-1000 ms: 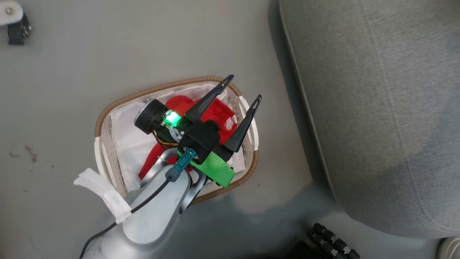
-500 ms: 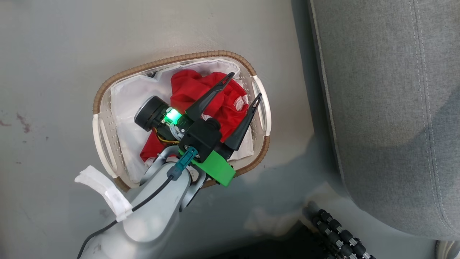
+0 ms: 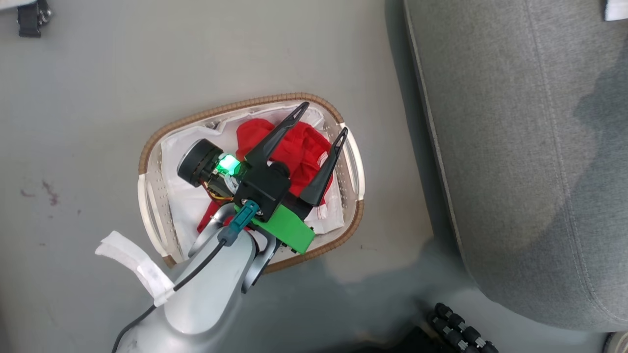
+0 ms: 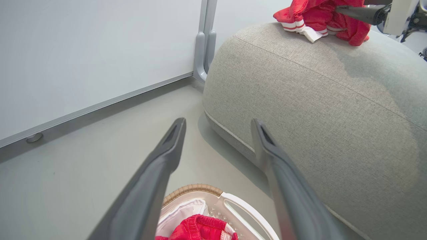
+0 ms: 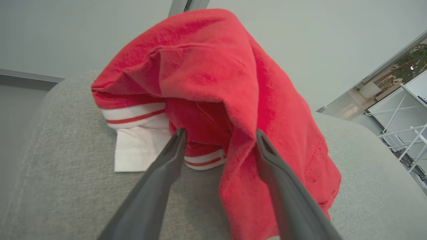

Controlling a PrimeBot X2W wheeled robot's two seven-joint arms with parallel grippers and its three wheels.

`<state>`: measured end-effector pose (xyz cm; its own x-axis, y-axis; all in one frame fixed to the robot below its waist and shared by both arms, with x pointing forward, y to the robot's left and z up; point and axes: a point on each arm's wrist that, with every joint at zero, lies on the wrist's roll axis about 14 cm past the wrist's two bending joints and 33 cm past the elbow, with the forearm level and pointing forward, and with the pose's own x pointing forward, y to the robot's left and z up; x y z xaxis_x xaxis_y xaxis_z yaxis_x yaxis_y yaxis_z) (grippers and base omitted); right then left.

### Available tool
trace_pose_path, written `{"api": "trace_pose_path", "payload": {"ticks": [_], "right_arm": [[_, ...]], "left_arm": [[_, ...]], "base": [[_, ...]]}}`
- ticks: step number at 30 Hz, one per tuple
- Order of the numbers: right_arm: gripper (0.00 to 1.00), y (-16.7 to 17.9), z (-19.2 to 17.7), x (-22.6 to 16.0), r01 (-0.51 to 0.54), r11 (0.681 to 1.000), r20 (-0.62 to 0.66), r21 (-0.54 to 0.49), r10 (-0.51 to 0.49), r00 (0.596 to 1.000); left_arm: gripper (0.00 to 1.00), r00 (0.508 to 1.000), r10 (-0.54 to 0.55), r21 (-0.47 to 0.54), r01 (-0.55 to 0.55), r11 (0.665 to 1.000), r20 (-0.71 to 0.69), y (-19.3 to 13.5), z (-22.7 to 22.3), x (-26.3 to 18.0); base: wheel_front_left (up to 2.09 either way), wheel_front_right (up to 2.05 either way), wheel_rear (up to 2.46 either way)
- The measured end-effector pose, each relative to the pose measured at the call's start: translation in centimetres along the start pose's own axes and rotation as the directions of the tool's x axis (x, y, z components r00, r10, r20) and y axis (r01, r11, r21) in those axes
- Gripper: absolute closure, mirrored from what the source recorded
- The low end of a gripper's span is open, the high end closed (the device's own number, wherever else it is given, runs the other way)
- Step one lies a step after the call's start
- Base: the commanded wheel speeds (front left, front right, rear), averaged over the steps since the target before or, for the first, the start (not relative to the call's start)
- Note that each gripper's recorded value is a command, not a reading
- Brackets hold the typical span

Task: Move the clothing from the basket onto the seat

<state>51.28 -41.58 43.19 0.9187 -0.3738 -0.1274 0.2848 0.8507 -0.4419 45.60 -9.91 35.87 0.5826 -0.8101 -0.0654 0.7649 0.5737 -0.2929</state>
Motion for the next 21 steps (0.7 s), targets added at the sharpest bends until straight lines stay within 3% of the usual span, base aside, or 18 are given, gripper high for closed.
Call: {"api": "trace_pose_path", "payload": {"ticks": [8,14,21], "right_arm": [[0.00,-0.3,1.4,-3.0,-0.024,0.999,0.029,0.023,0.024,0.999],[0.00,-2.3,5.3,-3.6,-0.021,1.000,0.117,0.002,0.020,0.993],[0.00,-2.0,10.1,-4.2,-0.053,0.997,0.226,0.063,0.037,0.973]], "left_arm": [[0.00,0.998,0.032,0.012,-0.033,0.999,0.051,-0.7,3.3,-0.6],[0.00,0.989,0.101,0.017,-0.103,0.995,0.112,-0.1,6.7,-1.8],[0.00,0.959,0.210,0.028,-0.219,0.975,0.190,1.3,10.8,-4.4]], "base": [[0.00,0.00,0.00],[0.00,0.00,0.00],[0.00,0.00,0.00]]}}
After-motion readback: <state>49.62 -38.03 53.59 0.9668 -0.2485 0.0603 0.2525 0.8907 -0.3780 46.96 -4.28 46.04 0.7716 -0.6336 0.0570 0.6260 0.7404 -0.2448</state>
